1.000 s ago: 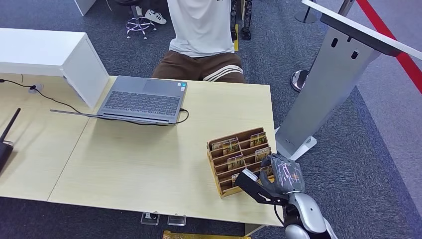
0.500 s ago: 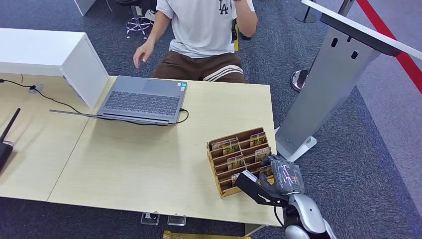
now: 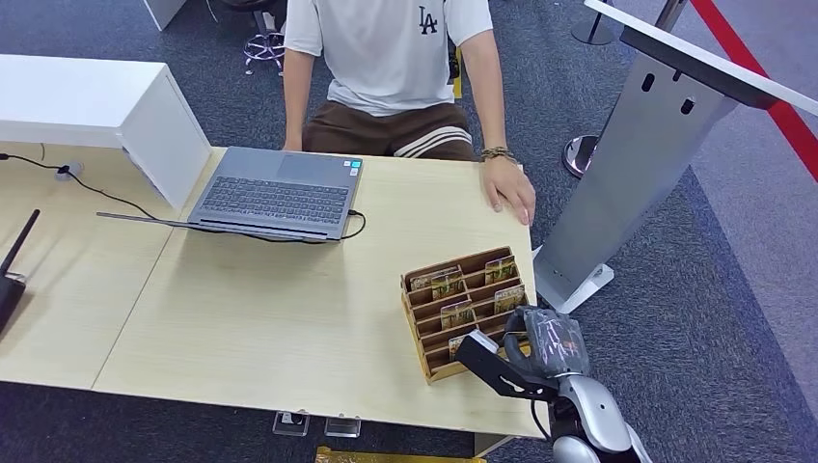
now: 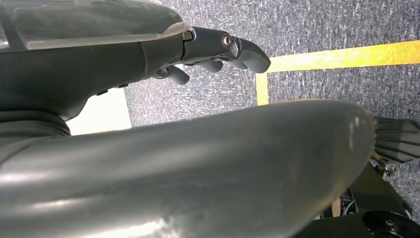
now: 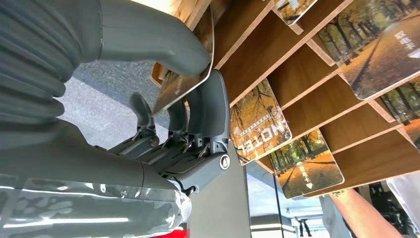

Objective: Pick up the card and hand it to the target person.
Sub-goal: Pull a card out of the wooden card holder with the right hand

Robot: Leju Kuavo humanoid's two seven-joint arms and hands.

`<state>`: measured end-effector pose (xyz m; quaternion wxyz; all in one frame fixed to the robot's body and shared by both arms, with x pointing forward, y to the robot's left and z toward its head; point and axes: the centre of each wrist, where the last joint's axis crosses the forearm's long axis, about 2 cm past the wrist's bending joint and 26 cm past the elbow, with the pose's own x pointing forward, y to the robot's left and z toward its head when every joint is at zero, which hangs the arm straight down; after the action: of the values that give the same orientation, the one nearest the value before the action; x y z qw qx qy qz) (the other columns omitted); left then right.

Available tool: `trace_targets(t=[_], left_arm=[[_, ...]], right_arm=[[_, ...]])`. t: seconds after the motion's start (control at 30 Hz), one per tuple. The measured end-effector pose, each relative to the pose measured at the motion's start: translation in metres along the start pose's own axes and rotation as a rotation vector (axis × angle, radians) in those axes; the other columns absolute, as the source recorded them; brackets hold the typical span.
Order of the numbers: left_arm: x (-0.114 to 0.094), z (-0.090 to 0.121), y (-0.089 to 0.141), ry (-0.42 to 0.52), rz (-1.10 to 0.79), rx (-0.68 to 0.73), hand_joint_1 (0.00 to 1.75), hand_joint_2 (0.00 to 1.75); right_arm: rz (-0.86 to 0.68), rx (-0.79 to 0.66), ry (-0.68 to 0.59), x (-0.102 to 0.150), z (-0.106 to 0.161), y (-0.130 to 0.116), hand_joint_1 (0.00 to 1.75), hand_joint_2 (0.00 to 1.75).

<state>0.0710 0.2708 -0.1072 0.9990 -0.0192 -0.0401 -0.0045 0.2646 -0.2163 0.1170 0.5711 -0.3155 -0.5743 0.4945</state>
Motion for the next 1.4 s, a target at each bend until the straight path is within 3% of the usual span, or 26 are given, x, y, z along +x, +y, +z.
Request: trace_targets(t=[0.03, 0.17, 0.67, 1.1, 1.4], left_arm=[[0.0, 0.0, 0.0, 0.0, 0.0, 0.0, 0.0, 0.0], [0.0, 0.0, 0.0001, 0.002, 0.0, 0.002, 0.0, 1.75], [0.0, 0.0, 0.0003, 0.005, 0.001, 0.013, 0.0, 1.75], [-0.0001, 0.0, 0.0012, 0.004, 0.001, 0.013, 0.0, 1.75], [-0.0002, 0.0, 0.002, 0.006, 0.0, 0.014, 0.0, 1.75]], right_arm=[[-0.001, 0.0, 0.0, 0.0, -0.0001, -0.0001, 1.4, 1.75], [-0.007, 0.002, 0.0, 0.0001, -0.0003, -0.0004, 1.44, 1.75], [-0.045, 0.014, -0.011, 0.0002, -0.001, -0.0011, 1.5, 1.75], [-0.328, 0.116, -0.143, -0.0004, -0.0002, 0.0002, 1.5, 1.75], [-0.393, 0.132, -0.178, 0.0018, 0.0003, 0.0007, 1.5, 1.75]])
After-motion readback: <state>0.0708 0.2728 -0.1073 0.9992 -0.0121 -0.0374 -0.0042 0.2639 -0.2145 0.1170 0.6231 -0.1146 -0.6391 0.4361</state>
